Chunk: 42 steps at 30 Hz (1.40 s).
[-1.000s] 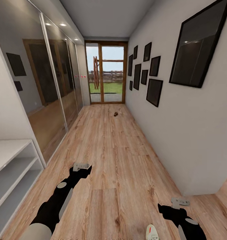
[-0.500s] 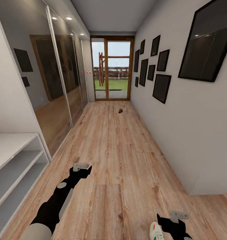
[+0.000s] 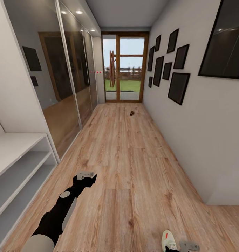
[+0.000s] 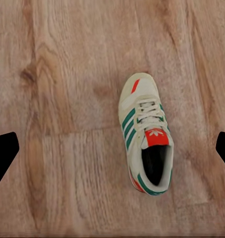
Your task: Pick up the two gym shoes and the two sandals from the corridor floor and place them onto the hallstand (shoe rack) in the corridor, making sure they are on the rack and not on the floor. Arrange them so the two gym shoes are next to each other and the two sandals are next to each other.
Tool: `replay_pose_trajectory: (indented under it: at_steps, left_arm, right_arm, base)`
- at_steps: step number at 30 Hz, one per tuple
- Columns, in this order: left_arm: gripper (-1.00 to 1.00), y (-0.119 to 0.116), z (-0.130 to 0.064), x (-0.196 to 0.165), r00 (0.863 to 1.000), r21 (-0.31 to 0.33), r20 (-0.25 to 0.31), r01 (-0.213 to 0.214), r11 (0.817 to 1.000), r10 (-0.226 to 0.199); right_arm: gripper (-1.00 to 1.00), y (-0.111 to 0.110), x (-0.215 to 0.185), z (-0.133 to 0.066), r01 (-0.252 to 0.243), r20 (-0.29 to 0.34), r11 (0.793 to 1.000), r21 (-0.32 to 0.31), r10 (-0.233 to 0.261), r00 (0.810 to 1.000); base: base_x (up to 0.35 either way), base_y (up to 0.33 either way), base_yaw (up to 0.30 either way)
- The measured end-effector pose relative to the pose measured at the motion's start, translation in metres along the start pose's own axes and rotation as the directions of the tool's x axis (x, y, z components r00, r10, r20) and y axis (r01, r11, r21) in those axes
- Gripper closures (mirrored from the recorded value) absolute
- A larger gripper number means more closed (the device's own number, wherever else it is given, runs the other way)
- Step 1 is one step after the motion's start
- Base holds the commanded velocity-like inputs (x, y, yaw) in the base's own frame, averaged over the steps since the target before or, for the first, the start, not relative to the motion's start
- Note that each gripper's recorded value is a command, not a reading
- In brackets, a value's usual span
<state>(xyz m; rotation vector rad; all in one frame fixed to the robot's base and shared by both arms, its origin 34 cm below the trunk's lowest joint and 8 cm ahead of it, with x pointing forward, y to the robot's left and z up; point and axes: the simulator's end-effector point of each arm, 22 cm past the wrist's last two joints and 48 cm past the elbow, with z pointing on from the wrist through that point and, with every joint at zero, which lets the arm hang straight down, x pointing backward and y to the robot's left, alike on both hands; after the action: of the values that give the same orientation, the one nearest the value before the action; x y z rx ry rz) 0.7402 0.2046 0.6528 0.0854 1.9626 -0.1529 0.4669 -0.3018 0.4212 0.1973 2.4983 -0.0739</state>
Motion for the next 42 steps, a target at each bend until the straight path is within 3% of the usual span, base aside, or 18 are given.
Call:
replay_pose_trajectory:
  at_steps: [19,36,42]
  left_arm:
    - [-1.0,0.003,0.014,0.057,1.0,0.0,-0.031,0.005,1.0,-0.005]
    - [-1.0,0.005,0.025,0.107,0.998,0.0,-0.055,0.008,1.0,-0.008]
    - [-1.0,0.005,0.026,0.11,0.998,0.0,-0.059,0.008,1.0,-0.008]
  right_arm:
    - [-1.0,-0.003,0.048,0.031,-0.004,-0.02,1.0,0.006,0.004,1.0]
    - [-1.0,-0.009,0.085,0.058,-0.001,-0.042,1.0,0.013,0.002,0.999]
    - [-1.0,-0.009,0.085,0.058,-0.001,-0.044,1.0,0.015,0.001,0.999]
  base:
    - [0.0,0.0,0.051]
    - [0.0,0.0,-0.171]
    - [0.0,0.0,-0.207]
